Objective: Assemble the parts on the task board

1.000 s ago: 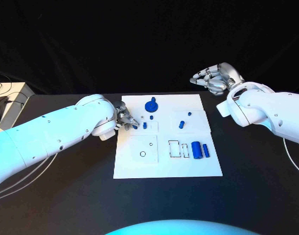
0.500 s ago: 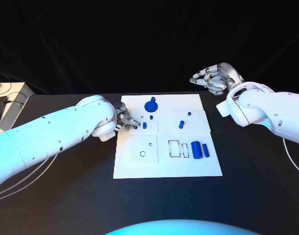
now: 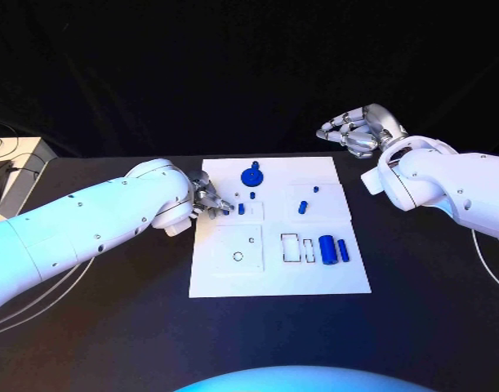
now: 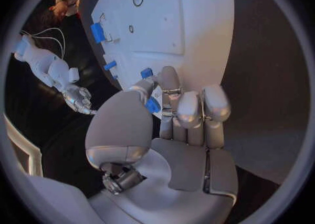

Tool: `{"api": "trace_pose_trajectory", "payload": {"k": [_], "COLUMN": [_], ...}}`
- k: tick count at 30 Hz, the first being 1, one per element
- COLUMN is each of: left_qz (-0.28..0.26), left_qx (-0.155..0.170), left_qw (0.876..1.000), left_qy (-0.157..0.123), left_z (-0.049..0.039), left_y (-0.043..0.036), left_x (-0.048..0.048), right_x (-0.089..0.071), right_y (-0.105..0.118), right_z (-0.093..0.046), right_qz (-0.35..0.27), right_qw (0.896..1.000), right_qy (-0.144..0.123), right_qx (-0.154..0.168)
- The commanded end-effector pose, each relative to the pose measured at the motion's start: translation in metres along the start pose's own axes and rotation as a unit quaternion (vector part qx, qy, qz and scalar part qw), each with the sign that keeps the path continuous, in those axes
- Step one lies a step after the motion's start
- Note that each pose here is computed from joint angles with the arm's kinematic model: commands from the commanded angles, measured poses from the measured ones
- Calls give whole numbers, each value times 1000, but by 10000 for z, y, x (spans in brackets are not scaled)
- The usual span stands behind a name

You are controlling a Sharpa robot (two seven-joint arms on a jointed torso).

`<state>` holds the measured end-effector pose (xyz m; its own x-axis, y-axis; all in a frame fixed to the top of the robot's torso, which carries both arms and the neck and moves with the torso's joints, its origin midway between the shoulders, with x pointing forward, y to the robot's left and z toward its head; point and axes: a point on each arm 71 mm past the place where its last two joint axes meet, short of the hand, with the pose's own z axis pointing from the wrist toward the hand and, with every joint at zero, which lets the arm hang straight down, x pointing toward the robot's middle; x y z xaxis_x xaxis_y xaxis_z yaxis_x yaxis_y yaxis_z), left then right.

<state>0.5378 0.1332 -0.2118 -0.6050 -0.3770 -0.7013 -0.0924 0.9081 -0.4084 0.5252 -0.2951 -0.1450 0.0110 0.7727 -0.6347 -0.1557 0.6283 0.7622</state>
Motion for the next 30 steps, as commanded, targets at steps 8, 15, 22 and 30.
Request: {"api": "trace_pose_trajectory", "payload": {"k": [8,15,22,30], "left_qz": [-2,-5,-13,-23], "left_qx": [6,11,15,21], "left_qw": [1000,1000,1000,999], "left_qy": [1,-3,-16,-29], "left_z": [-24,-41,-53,-72], "left_y": [-2,-11,-7,-1], "left_x": [5,0,-28,-62], "right_x": [5,5,7,9], "right_y": [11,8,7,4], "right_z": [0,0,0,0], "right_qz": [-2,-2,-2,-1], "right_qw": [1000,1000,1000,1000], "right_qy": [3,3,4,4], "right_qx": [-7,-7,-7,-6]}}
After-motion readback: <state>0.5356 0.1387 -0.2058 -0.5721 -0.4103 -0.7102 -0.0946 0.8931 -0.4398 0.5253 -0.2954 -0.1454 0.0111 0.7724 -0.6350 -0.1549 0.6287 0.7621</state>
